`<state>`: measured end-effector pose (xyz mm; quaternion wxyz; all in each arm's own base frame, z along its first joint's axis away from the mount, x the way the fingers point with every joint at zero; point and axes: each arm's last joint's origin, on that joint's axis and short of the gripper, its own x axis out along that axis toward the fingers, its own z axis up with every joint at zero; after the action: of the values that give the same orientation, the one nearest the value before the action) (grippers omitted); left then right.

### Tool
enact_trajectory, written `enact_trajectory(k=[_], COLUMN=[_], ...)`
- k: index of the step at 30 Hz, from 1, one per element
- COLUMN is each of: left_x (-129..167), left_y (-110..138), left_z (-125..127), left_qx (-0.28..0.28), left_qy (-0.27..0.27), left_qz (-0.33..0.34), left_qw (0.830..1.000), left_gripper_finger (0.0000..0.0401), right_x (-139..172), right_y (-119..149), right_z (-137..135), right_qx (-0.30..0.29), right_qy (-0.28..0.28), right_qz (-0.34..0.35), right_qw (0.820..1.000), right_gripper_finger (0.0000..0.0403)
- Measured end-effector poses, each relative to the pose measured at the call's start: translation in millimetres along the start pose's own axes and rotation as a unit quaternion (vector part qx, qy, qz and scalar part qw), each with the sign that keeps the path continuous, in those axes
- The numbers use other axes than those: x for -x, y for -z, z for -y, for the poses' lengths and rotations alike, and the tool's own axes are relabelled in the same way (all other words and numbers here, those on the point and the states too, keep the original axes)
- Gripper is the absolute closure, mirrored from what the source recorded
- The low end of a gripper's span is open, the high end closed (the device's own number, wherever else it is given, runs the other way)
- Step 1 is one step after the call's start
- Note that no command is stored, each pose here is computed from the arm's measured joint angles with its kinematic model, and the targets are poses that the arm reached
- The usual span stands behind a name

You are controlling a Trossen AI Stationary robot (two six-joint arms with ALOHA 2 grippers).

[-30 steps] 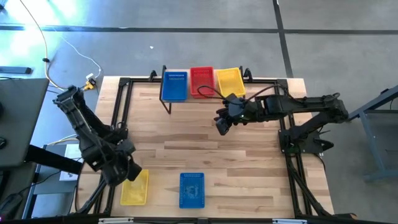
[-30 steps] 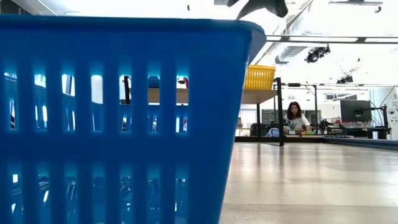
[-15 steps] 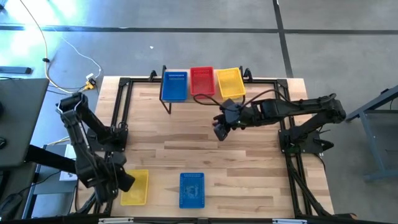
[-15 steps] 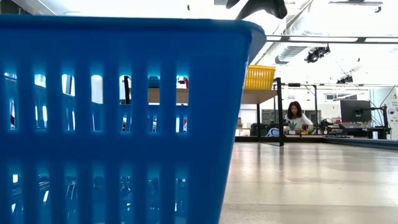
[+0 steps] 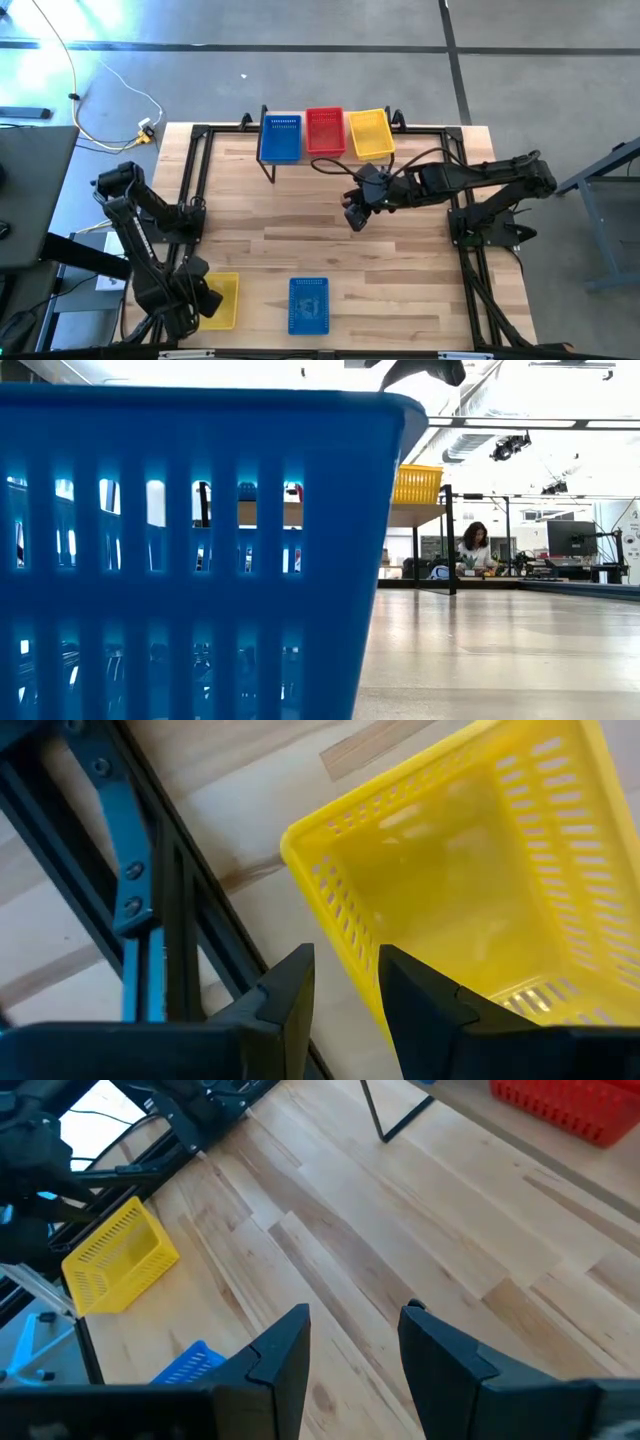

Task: Stack baskets on shelf by color
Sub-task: Stack the yellow basket on top of the yellow basket on the shelf

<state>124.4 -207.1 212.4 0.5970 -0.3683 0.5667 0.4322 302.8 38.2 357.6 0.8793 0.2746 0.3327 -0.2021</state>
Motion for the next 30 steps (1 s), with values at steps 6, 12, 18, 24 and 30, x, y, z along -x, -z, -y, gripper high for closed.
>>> enact_trajectory(k=[6, 12, 18, 24, 30], left_x=[-10.4, -20.4, -32.1, -39.5, -39.8], left_y=[3.7, 8.6, 14.8, 17.4, 13.7], left_z=[6.7, 9.1, 16.3, 20.1, 23.0], left_qx=[0.003, 0.006, 0.008, 0.006, 0.006], left_qy=[-0.015, -0.055, -0.058, -0.066, -0.061], left_qz=[0.007, -0.004, -0.004, -0.004, 0.003], left_qw=[1.000, 0.998, 0.998, 0.998, 0.998], left_gripper_finger=[0.0298, 0.0298, 0.0298, 0.0299, 0.0347], right_x=[0.5, 0.5, 0.5, 0.6, 0.7], right_y=[1.3, 1.3, 1.3, 1.3, 1.3], right_z=[-1.3, -1.3, -1.3, -1.3, -1.4], right_qx=[-0.007, -0.007, -0.007, -0.007, -0.007], right_qy=[-0.002, -0.002, -0.002, -0.002, -0.002], right_qz=[-0.001, -0.001, -0.001, -0.001, -0.001], right_qw=[1.000, 1.000, 1.000, 1.000, 1.000], right_gripper_finger=[0.0263, 0.0263, 0.0263, 0.0263, 0.0263])
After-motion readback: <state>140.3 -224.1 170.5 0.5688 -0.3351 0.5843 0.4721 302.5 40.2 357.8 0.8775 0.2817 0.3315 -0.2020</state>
